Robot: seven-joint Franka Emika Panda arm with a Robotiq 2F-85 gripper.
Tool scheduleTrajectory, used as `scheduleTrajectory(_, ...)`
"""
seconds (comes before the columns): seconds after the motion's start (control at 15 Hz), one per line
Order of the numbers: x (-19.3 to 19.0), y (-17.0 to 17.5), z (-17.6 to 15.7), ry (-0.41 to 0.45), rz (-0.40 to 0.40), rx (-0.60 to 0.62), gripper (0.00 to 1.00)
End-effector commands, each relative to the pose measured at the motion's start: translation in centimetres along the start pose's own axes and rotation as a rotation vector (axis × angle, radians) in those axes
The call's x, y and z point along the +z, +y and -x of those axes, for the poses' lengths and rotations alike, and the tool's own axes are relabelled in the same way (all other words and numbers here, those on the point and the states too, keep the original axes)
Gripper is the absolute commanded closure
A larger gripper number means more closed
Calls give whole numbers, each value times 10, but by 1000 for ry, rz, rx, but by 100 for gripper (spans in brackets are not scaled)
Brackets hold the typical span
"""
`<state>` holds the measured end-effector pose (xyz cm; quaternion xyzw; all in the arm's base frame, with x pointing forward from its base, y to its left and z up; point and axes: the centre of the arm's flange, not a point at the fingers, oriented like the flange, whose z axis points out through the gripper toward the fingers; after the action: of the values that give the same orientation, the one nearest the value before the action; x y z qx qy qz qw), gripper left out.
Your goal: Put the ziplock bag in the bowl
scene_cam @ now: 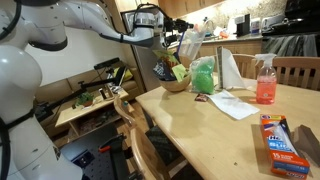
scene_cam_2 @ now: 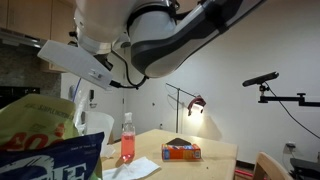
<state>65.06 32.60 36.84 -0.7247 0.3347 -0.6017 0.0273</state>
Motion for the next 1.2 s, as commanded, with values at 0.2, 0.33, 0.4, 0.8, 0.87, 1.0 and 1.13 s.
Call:
scheduleTrajectory(0.2,-2,16,-6,-149,-74,104,99)
scheduleTrajectory(0.33,-6,15,0,-195,-112,115,99)
scheduleTrajectory(0.4,-1,11,5,-139,-91,104,95)
scheduleTrajectory(0.8,-3,10,11,-162,-104,110,95)
scheduleTrajectory(0.87,-3,10,11,-162,-104,110,95)
scheduleTrajectory(1.0,-3,3,13,-226,-196,176,99)
scheduleTrajectory(1.13,-13,-13,15,-267,-319,208,99)
